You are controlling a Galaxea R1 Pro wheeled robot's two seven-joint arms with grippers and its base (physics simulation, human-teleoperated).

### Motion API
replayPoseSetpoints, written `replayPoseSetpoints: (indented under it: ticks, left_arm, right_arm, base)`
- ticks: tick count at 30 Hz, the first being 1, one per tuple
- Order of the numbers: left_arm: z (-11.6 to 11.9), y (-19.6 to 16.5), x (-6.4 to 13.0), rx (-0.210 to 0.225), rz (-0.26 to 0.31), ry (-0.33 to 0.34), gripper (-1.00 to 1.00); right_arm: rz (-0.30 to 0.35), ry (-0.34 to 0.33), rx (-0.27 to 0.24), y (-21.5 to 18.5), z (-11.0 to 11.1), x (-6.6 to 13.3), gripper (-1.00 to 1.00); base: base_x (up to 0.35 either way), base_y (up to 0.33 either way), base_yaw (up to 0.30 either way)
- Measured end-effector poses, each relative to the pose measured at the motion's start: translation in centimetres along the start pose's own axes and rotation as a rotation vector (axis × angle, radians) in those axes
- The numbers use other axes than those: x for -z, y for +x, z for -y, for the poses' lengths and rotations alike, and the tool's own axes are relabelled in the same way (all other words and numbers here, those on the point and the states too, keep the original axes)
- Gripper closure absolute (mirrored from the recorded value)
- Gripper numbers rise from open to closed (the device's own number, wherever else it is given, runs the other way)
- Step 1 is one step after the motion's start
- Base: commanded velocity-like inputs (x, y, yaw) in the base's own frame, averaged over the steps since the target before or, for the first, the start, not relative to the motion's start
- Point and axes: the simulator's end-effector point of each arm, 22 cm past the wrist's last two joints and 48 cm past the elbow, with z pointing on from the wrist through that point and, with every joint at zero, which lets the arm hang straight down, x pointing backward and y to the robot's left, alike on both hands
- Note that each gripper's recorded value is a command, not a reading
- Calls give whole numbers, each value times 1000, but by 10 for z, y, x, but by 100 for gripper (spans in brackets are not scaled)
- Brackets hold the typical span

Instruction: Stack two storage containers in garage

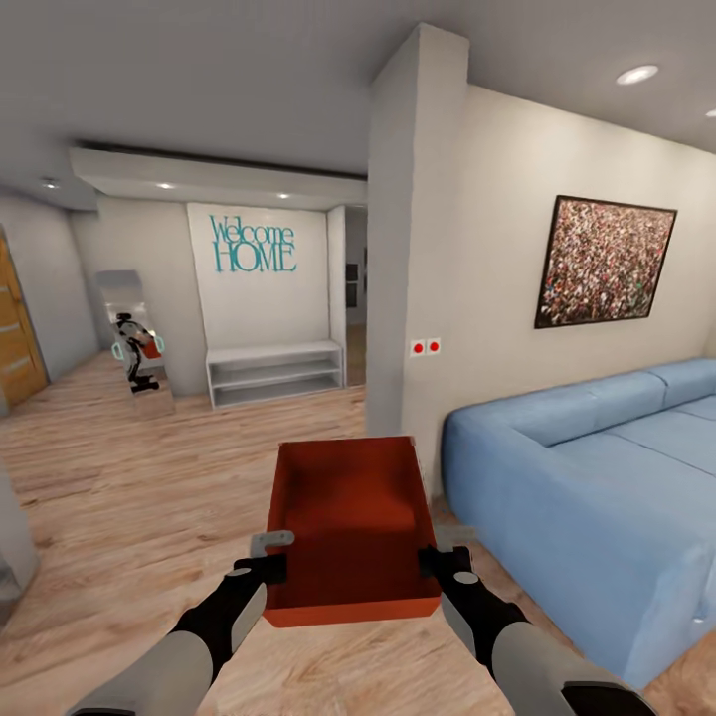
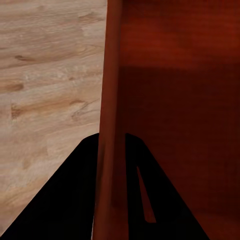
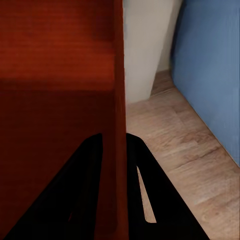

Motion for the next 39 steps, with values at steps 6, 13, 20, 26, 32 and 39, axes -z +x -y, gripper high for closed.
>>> replayPoseSetpoints:
  ticks: [6, 13, 20, 26, 32, 39]
  left_arm:
    - [0, -1, 0, 0, 2, 0, 100]
    - [0, -1, 0, 0, 3, 0, 100]
    - [0, -1, 0, 0, 3, 0, 100]
    - [0, -1, 0, 0, 3, 0, 100]
    - [0, -1, 0, -1, 2, 0, 100]
    - [0, 0, 0, 0, 0, 0, 100]
  right_arm:
    - [2, 0, 0, -1, 0, 0, 100]
    - [3, 0, -1, -1, 0, 0, 100]
    - [3, 0, -1, -1, 0, 0, 100]
    - [3, 0, -1, -1, 0, 0, 100]
    - [2, 0, -1, -1, 0, 0, 100]
    - [0, -1, -1, 0, 0, 0, 100]
  base:
    - [0, 0, 268]
    - [0, 0, 268]
    - [0, 0, 268]
    - [0, 0, 268]
    - [0, 0, 268]
    - [0, 0, 268]
